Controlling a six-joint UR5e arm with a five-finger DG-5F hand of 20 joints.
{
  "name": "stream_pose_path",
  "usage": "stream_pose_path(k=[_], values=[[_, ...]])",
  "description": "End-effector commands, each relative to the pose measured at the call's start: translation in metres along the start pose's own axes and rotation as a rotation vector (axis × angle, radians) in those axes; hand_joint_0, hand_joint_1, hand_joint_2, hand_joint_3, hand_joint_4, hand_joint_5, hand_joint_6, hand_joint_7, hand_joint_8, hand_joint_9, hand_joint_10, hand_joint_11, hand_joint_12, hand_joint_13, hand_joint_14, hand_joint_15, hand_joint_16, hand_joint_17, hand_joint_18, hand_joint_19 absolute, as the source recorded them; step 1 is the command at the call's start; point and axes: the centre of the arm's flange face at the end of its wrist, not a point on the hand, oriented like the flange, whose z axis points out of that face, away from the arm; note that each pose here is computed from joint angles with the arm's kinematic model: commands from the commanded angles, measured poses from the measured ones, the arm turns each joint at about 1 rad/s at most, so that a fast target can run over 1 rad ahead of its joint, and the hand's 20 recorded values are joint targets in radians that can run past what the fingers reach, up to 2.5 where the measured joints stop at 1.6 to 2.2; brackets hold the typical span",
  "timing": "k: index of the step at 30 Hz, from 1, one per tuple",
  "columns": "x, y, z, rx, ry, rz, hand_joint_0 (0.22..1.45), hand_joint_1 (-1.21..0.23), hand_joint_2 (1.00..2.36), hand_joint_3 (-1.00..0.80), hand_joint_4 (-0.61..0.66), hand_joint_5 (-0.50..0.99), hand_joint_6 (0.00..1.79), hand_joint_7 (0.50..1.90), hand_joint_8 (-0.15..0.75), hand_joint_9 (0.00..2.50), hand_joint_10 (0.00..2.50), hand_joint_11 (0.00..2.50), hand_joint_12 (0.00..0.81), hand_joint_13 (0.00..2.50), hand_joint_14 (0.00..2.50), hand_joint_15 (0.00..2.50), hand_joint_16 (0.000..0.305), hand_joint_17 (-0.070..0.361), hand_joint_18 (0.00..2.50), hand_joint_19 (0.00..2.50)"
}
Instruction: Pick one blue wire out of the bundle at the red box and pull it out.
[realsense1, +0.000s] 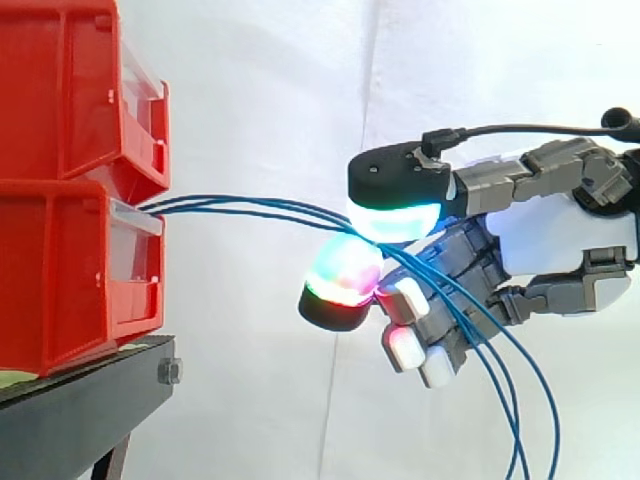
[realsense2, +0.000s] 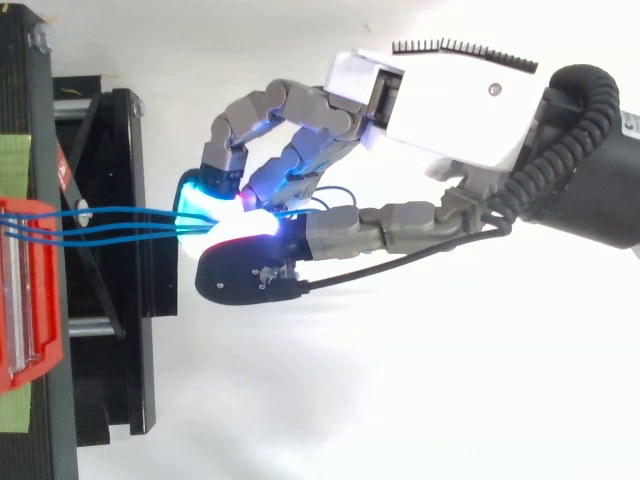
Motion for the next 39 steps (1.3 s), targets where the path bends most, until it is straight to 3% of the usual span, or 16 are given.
stream_pose_path(k=[1, 6, 11, 14, 15, 18, 21, 23, 28, 30, 34, 39], values=[[0.0001, -0.0003, 0.0001, 0.000, 0.001, 0.000, 0.59, -0.66, 1.02, -0.14, 0.22, -0.18, 0.92, 0.85, 0.382, 0.96, 0.01, 1.07, 0.437, 0.97, 0.02, 0.67, 0.058, 0.131, 0.86, 0.65], [-0.0005, 0.0006, -0.0001, -0.001, 0.000, 0.000, 0.62, -0.78, 1.02, -0.14, 0.14, -0.19, 0.93, 0.83, 0.363, 0.91, 0.01, 1.06, 0.420, 0.96, 0.02, 0.68, 0.055, 0.124, 0.84, 0.64], [0.0004, -0.0003, 0.0001, -0.001, 0.004, 0.000, 0.65, -0.86, 1.02, -0.21, 0.17, -0.20, 0.94, 0.81, 0.356, 0.89, 0.01, 1.06, 0.417, 0.95, 0.02, 0.68, 0.055, 0.124, 0.86, 0.61], [0.0005, 0.0008, -0.0003, -0.002, 0.010, 0.000, 0.65, -0.89, 1.01, -0.33, 0.21, -0.20, 0.94, 0.79, 0.355, 0.88, 0.01, 1.05, 0.416, 0.95, 0.02, 0.67, 0.055, 0.124, 0.86, 0.61], [-0.0005, 0.0006, 0.0001, -0.003, 0.008, 0.001, 0.62, -0.86, 1.01, -0.43, 0.23, -0.20, 0.93, 0.80, 0.350, 0.88, 0.01, 1.06, 0.413, 0.95, 0.02, 0.68, 0.055, 0.123, 0.86, 0.63], [-0.0005, 0.0006, 0.0001, -0.003, 0.008, 0.001, 0.55, -0.72, 1.00, -0.50, 0.23, -0.18, 0.90, 0.83, 0.359, 0.92, 0.01, 1.06, 0.427, 0.96, 0.02, 0.69, 0.057, 0.128, 0.85, 0.65], [-0.0016, 0.0002, 0.0002, -0.001, 0.007, 0.000, 0.55, -0.59, 1.00, -0.48, 0.23, -0.16, 0.86, 0.87, 0.355, 0.95, 0.01, 1.03, 0.420, 0.96, 0.02, 0.68, 0.057, 0.127, 0.84, 0.67], [-0.0020, 0.0012, 0.0000, -0.003, 0.007, 0.001, 0.58, -0.57, 1.01, -0.41, 0.22, -0.16, 0.85, 0.90, 0.351, 0.94, 0.01, 1.02, 0.415, 0.95, 0.02, 0.68, 0.055, 0.124, 0.83, 0.68], [-0.0020, 0.0012, 0.0000, -0.003, 0.007, 0.001, 0.58, -0.62, 1.02, -0.24, 0.19, -0.17, 0.87, 0.95, 0.359, 0.96, 0.01, 1.05, 0.420, 0.96, 0.02, 0.68, 0.055, 0.124, 0.84, 0.67], [-0.0029, 0.0009, 0.0002, -0.003, 0.007, 0.001, 0.58, -0.64, 1.02, -0.17, 0.21, -0.17, 0.91, 0.88, 0.373, 0.98, 0.01, 1.06, 0.437, 0.99, 0.02, 0.68, 0.058, 0.130, 0.88, 0.65], [-0.0031, 0.0008, 0.0005, -0.005, 0.014, 0.001, 0.59, -0.67, 1.02, -0.17, 0.22, -0.16, 0.92, 0.87, 0.379, 0.98, 0.01, 1.07, 0.441, 1.00, 0.02, 0.68, 0.059, 0.132, 0.90, 0.65], [-0.0061, -0.0001, 0.0012, -0.004, 0.011, 0.001, 0.58, -0.69, 1.01, -0.28, 0.25, -0.17, 0.90, 0.86, 0.359, 0.97, 0.01, 1.07, 0.423, 0.98, 0.02, 0.69, 0.055, 0.124, 0.87, 0.66]])
